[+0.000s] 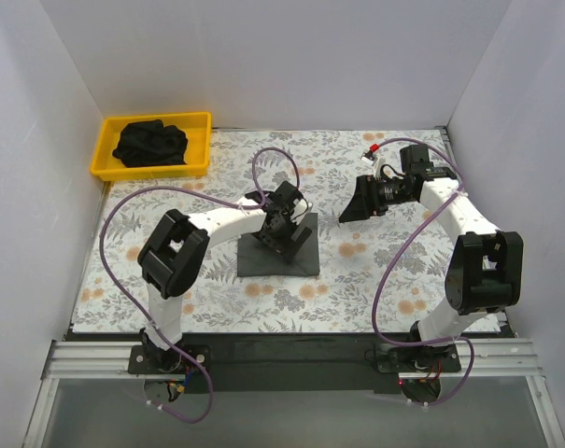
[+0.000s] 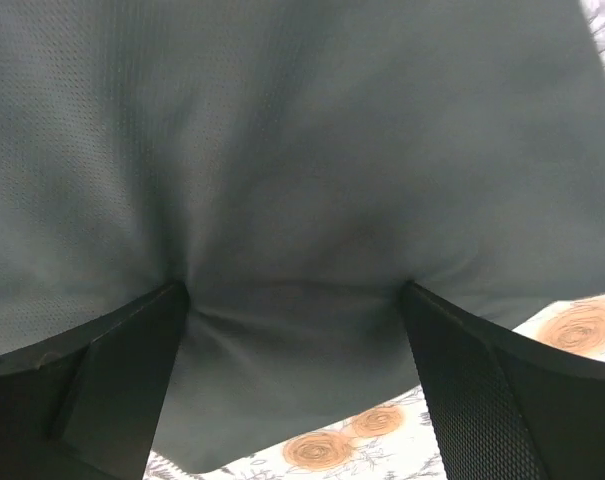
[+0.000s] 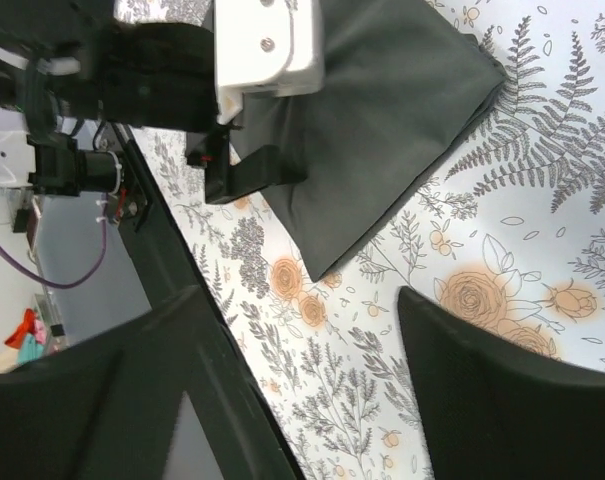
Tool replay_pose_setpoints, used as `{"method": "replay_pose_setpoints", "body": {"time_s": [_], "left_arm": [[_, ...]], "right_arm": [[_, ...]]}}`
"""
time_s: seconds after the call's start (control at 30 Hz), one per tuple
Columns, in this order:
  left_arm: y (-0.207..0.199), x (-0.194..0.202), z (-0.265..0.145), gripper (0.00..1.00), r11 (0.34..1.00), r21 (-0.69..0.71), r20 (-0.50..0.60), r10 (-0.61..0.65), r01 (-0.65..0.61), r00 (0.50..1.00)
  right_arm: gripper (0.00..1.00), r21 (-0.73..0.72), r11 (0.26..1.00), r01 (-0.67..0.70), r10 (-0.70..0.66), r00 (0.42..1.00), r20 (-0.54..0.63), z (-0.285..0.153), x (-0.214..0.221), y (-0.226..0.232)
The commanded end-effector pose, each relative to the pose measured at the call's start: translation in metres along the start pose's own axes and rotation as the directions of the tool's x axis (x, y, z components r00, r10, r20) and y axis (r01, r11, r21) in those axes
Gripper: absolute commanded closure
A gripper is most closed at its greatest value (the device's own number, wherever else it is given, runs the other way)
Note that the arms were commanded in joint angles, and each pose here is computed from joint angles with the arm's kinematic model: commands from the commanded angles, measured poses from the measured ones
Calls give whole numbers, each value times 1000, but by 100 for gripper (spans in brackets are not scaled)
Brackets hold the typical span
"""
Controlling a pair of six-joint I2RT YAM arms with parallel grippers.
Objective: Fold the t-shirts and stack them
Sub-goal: Neatly place the folded tshirt to the corner
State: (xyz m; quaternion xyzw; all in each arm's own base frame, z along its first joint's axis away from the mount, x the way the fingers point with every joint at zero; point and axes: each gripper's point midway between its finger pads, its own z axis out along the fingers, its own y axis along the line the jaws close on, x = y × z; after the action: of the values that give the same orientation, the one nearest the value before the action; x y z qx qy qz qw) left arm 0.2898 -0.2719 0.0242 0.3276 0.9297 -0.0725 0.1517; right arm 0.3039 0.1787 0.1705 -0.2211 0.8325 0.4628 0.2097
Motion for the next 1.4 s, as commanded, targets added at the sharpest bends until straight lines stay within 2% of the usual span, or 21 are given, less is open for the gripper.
{"method": "replay_pose_setpoints", "body": {"time_s": [0.0,0.13,0.37,0.4,0.47,0.5,0.53,0.6,0.63,0.73,0.77,0.8,0.87,0.93,1.13,1.27,1.37], "left_arm": [[28,27,14,11,999,-50,-104,-26,21,994],[59,53,11,11,997,-36,-164,-73,68,984],[121,131,-27,11,996,7,-236,-84,88,968],[136,157,-30,11,997,6,-269,-79,83,960],[153,174,-39,11,997,8,-252,-70,75,965],[167,198,-43,11,994,-4,-267,-109,112,957],[178,208,-46,11,998,-1,-266,-55,56,963],[195,236,-54,11,997,5,-259,-75,79,963],[203,245,-56,11,1000,21,-259,-10,16,966],[220,277,-61,11,999,26,-277,-14,22,961],[225,285,-60,11,999,48,-279,23,-10,960],[232,296,-63,11,999,43,-277,-6,18,961],[241,307,-64,11,997,69,-265,44,-27,963],[248,320,-65,11,997,76,-266,36,-16,963],[273,323,-71,12,997,70,-249,4,13,968],[285,333,-73,12,995,54,-263,94,-83,960],[289,339,-72,12,994,51,-285,107,-96,952]], "right_arm": [[11,16,999,29,-29,1000,8,-5,-1,4],[2,30,999,45,-45,999,7,-8,-1,6],[2,19,999,36,-36,999,-2,-6,1,4],[2,16,999,35,-35,999,-3,-6,0,4],[2,12,999,33,-33,999,-2,-6,-1,5],[2,13,999,35,-35,999,-2,-5,-1,4],[2,13,999,36,-36,999,-2,-5,-1,4],[2,9,999,33,-33,999,-6,-5,0,4],[2,9,999,32,-32,999,-6,-5,0,3],[2,2,1000,28,-28,1000,-9,-3,1,2],[2,4,1000,30,-30,1000,-9,-3,1,2],[2,8,999,32,-32,999,-10,-3,1,2],[2,13,999,37,-37,999,-8,-4,1,2],[2,17,999,34,-34,999,-12,-4,3,1],[2,20,999,34,-34,999,-12,-5,3,1],[2,15,999,31,-30,999,-14,-3,2,0],[2,14,999,30,-30,999,-13,-3,2,0]]}}
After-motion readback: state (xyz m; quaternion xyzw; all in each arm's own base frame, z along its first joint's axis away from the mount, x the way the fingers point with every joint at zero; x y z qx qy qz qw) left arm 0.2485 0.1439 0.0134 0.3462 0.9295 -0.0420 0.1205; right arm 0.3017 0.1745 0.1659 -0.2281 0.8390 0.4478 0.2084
